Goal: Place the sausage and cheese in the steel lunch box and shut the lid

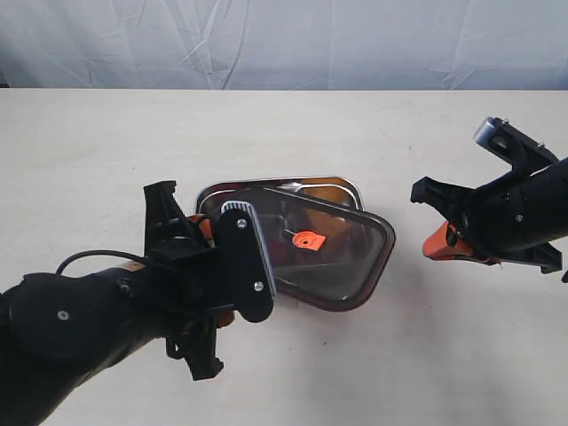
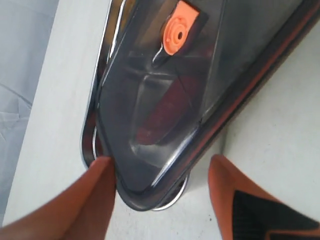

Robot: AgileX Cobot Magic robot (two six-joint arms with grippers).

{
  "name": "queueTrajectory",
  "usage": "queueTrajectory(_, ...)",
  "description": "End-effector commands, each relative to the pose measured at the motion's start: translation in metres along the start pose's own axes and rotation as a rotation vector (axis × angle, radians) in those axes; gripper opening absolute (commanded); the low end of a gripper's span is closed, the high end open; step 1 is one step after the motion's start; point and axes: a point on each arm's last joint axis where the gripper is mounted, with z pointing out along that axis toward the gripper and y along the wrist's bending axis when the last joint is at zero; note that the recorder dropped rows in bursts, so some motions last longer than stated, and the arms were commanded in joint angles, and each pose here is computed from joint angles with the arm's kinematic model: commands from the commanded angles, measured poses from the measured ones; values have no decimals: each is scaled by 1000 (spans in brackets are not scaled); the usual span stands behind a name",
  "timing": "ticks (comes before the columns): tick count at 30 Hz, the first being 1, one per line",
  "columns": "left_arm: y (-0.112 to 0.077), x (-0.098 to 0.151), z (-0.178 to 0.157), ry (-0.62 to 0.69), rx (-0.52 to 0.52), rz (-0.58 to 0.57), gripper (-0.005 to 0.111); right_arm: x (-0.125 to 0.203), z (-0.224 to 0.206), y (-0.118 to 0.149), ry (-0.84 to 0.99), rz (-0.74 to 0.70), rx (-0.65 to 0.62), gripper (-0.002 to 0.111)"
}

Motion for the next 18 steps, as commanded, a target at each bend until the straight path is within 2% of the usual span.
queueTrajectory(1,1,7,-2,65,-9,-31,54,9,-6,-4,-32,5,-2,-1)
queueTrajectory(5,5,11,-3,111,-48,-61,54,31,-4,-17,-29,52,12,-1)
queueTrajectory(9,7,11,-4,111,-64,-59,54,55,-1,-16,118,-19,-61,-1)
queueTrajectory(15,15,16,-6,166,-149,-57,54,75,-1,14,179,-107,-333,-1)
queueTrajectory(18,21,20,-9,204,-215,-59,52,82,5,26,153,-142,-320,-1)
